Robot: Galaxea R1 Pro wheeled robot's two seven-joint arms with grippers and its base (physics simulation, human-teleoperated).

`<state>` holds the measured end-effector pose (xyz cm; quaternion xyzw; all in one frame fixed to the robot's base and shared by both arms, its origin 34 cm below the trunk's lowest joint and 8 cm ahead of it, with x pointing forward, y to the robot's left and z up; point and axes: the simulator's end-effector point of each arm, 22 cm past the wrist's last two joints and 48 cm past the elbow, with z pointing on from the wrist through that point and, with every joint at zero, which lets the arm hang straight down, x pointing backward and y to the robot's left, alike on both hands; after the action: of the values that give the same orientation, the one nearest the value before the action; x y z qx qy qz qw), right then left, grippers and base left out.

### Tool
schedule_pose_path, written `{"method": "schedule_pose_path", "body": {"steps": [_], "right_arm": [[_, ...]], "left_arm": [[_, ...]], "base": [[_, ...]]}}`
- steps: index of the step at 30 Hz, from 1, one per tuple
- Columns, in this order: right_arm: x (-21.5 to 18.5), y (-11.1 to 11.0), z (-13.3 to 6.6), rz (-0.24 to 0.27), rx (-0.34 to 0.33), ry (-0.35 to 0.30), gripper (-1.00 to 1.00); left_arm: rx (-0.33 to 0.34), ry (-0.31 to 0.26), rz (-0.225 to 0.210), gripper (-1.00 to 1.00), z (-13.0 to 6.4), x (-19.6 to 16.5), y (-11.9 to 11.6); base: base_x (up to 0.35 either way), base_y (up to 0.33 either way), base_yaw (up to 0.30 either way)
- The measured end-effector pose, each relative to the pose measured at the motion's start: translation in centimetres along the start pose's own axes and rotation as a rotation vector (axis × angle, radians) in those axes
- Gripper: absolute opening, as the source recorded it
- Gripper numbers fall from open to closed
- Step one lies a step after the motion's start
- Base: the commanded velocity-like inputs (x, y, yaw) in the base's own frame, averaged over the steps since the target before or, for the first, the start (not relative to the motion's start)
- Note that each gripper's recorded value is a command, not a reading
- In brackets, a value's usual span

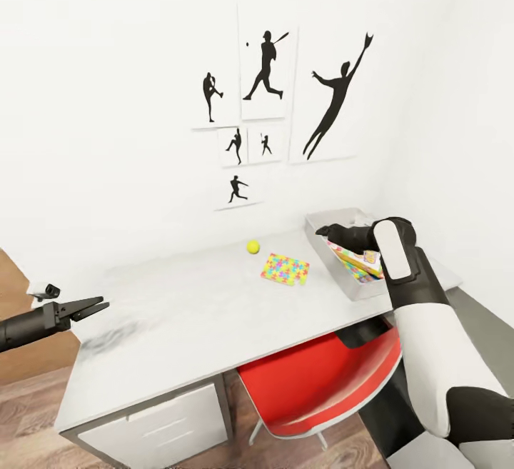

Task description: Put all the toys in the child's room - the three board games (two on the bed and one on the table), the two jigsaw puzzles on the table, and the tennis ball on the table - inside the toy box on the table in the child's room.

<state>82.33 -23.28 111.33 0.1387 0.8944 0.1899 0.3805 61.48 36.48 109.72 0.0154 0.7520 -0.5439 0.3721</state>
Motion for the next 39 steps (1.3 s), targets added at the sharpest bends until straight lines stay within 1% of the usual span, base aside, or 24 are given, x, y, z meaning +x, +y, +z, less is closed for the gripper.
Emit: {"method": "schedule_pose_path", "body": {"steps": [4,7,8,15,19,24,27,28,30,31,33,34,36,39], "right_arm": [[0.4,-0.3,0.8,0.003,0.048,0.024,1.00],[0.8,0.2,1.1,0.001,0.062,0.032,1.00],[1.3,0.6,1.3,-0.001,0.077,0.042,1.00],[1.4,0.6,1.3,-0.005,0.090,0.042,1.00],[1.4,0.6,1.3,-0.005,0.091,0.043,1.00],[2.2,2.0,1.6,-0.052,0.102,0.053,1.00],[2.0,3.2,1.6,-0.070,0.107,0.051,1.00],[1.8,4.0,1.6,-0.074,0.102,0.047,1.00],[1.3,5.3,1.5,-0.082,0.093,0.041,1.00],[1.1,5.6,1.4,-0.084,0.091,0.038,1.00],[1.0,5.9,1.4,-0.086,0.089,0.035,1.00],[0.9,6.0,1.4,-0.087,0.088,0.034,1.00],[0.8,6.1,1.4,-0.088,0.088,0.033,1.00],[0.8,5.6,1.5,-0.086,0.095,0.033,1.00]], "left_arm": [[-0.003,0.002,-0.003,1.00,0.0,0.1,0.2],[-0.006,0.002,-0.002,1.00,-0.1,0.0,0.3],[-0.007,0.003,-0.002,1.00,-0.2,0.0,0.3],[-0.014,0.004,0.001,1.00,-0.5,-0.1,0.4],[-0.018,0.004,0.003,1.00,-0.7,-0.2,0.4],[-0.016,-0.002,0.015,1.00,-1.0,-0.7,0.1],[0.021,-0.019,0.050,1.00,-0.8,-1.6,-1.5],[0.040,-0.024,0.070,1.00,-0.6,-2.1,-2.4],[0.079,-0.017,0.119,1.00,0.1,-3.2,-5.5],[0.096,-0.005,0.153,1.00,0.6,-3.6,-7.3],[0.119,0.016,0.204,1.00,1.4,-3.6,-9.6],[0.135,0.029,0.221,1.00,2.0,-3.3,-10.5],[0.161,0.044,0.225,1.00,3.3,-2.3,-11.1],[0.180,0.051,0.218,1.00,4.2,-1.6,-11.3]], "base": [[0.000,0.000,0.069],[0.000,0.000,0.015],[0.000,0.000,0.003],[0.000,0.000,0.013],[0.000,0.000,0.191],[0.000,0.000,0.274],[0.000,0.000,0.287],[0.000,0.000,0.289],[0.000,0.000,0.289],[0.000,0.000,0.289],[0.000,0.000,0.286],[0.000,0.000,0.283],[0.000,0.000,0.282],[0.000,0.000,0.278]]}}
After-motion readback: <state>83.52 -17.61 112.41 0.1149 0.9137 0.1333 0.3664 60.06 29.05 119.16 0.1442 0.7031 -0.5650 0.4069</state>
